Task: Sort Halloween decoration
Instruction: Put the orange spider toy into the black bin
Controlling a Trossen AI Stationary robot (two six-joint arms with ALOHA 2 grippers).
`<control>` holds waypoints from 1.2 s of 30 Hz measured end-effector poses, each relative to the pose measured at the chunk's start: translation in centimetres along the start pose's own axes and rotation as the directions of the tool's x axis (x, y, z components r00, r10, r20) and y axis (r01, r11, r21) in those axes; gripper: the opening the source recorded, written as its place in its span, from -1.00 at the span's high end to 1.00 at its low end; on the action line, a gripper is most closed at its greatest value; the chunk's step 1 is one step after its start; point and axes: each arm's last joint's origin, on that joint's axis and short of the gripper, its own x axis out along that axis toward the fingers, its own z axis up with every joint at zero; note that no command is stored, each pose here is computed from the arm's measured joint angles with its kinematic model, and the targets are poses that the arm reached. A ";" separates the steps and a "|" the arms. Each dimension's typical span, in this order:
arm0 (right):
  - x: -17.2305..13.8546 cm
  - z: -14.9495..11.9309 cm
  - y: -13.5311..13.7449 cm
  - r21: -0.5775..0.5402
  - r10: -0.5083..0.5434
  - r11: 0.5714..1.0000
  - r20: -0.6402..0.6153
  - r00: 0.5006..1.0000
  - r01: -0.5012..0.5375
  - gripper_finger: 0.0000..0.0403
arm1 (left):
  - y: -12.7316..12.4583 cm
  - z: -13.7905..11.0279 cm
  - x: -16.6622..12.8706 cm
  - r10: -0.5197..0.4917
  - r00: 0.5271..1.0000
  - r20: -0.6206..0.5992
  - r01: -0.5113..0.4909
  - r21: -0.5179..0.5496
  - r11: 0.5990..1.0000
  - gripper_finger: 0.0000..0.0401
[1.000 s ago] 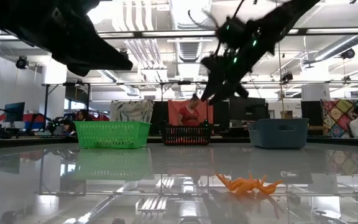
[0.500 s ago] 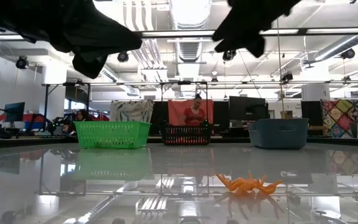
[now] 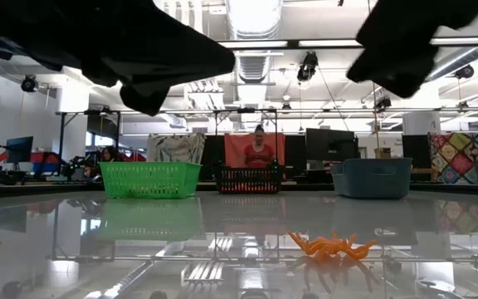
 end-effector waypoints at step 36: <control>9.6 -6.4 4.8 0.040 -0.026 0.999 -0.028 0.999 0.027 0.30 | -2.7 -4.1 4.2 -0.085 0.991 -0.107 0.092 0.061 0.994 1.00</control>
